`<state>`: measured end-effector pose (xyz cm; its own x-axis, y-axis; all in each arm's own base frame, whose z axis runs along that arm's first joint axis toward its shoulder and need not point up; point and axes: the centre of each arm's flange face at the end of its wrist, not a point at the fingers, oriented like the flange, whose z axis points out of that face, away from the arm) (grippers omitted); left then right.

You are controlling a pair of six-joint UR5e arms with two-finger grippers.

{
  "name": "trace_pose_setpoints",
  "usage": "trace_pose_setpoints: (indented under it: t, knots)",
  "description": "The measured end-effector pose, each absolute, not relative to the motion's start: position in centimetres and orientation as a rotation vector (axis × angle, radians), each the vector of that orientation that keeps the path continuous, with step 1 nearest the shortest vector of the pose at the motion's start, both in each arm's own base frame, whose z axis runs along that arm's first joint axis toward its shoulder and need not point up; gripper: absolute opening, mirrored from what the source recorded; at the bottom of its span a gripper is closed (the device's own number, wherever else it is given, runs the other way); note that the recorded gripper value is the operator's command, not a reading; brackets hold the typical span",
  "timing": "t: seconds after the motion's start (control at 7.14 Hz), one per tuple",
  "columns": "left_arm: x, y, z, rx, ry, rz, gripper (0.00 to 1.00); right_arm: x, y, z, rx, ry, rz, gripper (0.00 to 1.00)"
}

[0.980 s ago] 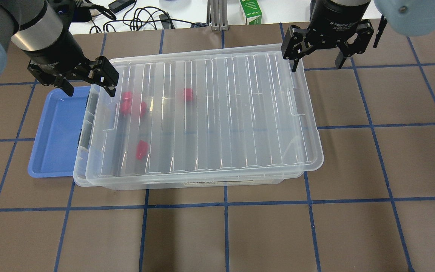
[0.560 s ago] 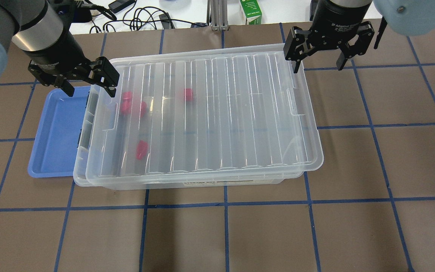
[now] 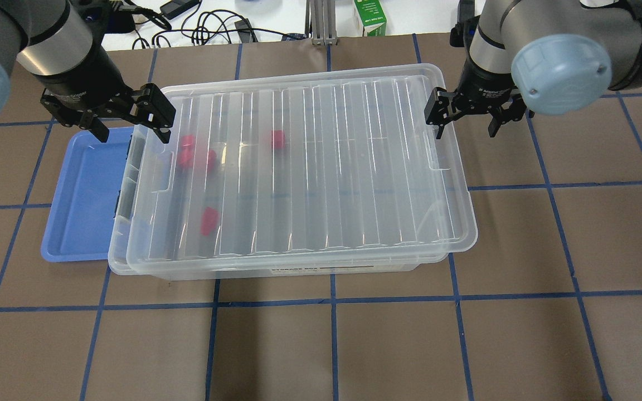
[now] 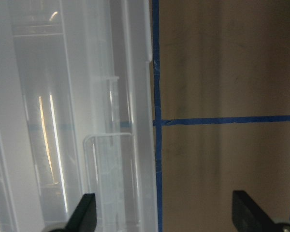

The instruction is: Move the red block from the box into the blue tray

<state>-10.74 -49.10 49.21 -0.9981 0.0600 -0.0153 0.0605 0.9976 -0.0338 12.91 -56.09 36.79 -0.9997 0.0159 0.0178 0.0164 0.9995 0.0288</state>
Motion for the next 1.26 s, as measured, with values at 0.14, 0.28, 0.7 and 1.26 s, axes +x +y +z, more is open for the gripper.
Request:
trace_pose_setpoints:
  t: [0.14, 0.28, 0.7, 1.26]
  knots:
    - [-10.8, -49.1, 49.2, 0.094, 3.126, -0.053, 1.0, 12.3, -56.0, 35.9, -0.03, -3.119, -0.045, 1.0]
    - [-10.8, -49.1, 49.2, 0.094, 3.127, -0.053, 1.0, 11.8, -56.0, 35.6, -0.032, -3.116, -0.051, 1.0]
    - [-10.8, -49.1, 49.2, 0.094, 3.127, -0.054, 1.0, 10.2, -56.0, 35.4, 0.049, -3.003, -0.064, 1.0]
    - [-10.8, -49.1, 49.2, 0.094, 3.127, -0.052, 1.0, 1.6, -56.7, 35.5, 0.072, -2.914, -0.13, 1.0]
